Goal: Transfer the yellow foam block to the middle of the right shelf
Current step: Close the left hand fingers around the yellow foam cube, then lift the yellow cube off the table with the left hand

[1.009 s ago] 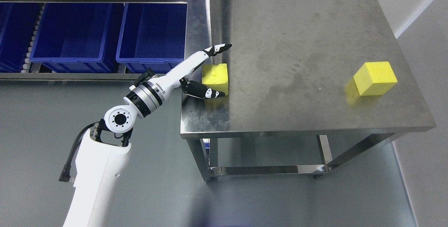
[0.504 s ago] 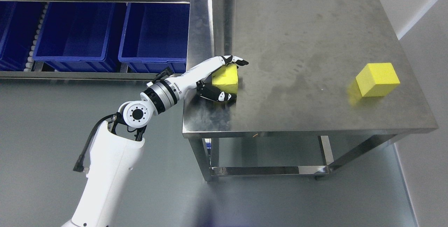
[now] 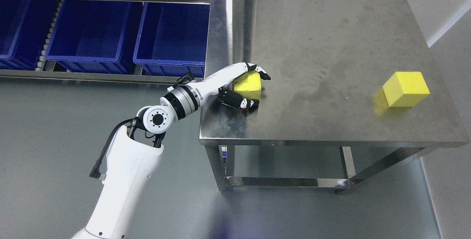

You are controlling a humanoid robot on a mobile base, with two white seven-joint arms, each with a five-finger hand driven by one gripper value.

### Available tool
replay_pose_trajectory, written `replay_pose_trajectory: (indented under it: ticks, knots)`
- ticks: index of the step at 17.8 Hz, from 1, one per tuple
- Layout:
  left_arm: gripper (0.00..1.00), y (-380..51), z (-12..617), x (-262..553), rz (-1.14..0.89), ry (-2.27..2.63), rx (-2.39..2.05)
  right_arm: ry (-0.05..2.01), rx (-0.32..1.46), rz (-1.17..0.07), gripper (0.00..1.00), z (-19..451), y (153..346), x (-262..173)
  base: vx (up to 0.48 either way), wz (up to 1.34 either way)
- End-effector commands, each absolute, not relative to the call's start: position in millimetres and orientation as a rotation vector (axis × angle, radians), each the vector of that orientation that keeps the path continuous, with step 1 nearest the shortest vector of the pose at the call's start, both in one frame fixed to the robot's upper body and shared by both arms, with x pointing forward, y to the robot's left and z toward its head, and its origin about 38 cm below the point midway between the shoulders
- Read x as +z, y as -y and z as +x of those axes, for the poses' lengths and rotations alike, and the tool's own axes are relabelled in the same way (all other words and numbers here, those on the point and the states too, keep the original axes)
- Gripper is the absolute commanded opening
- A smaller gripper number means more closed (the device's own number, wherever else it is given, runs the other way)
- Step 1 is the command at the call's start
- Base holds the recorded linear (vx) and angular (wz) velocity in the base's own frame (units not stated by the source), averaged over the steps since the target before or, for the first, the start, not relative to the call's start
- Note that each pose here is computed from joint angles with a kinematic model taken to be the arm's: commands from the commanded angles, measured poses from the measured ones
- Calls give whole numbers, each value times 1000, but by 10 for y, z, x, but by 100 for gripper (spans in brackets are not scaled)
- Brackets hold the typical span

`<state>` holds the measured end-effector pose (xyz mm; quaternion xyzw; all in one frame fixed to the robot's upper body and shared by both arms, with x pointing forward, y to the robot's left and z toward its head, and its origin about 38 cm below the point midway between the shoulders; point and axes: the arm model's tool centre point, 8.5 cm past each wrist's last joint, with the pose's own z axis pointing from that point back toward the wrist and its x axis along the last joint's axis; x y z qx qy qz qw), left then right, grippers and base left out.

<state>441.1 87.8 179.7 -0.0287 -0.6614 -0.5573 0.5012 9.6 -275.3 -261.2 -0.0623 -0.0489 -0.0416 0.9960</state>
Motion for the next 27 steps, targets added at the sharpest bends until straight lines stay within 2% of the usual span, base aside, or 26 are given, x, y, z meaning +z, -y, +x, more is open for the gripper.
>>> replay_pose_trajectory:
  ticks: [1,5,9,15,27]
  knots:
    - [0,-1167,4578,1873,-21,1590,-1242,114,-79,-143,100,146,2870,-2601,3,33]
    - [0,-1708,4777,2243,129,1742,-1025,114,-79,-143,100,146,2870,-2601,-4,-9]
    - [0,-2059,4817,2424,234,1854,-792,114,-79,-143,100,146,2870,-2601,-8,-63]
    - [0,-2491,4693,2631,136,2089,-368,114,-79,-143,100,146,2870,-2601,6,74]
    - [0,-2768,4186,2019,50,2123,-110,114,-79,-143,100,146,2870,-2601,-3,471]
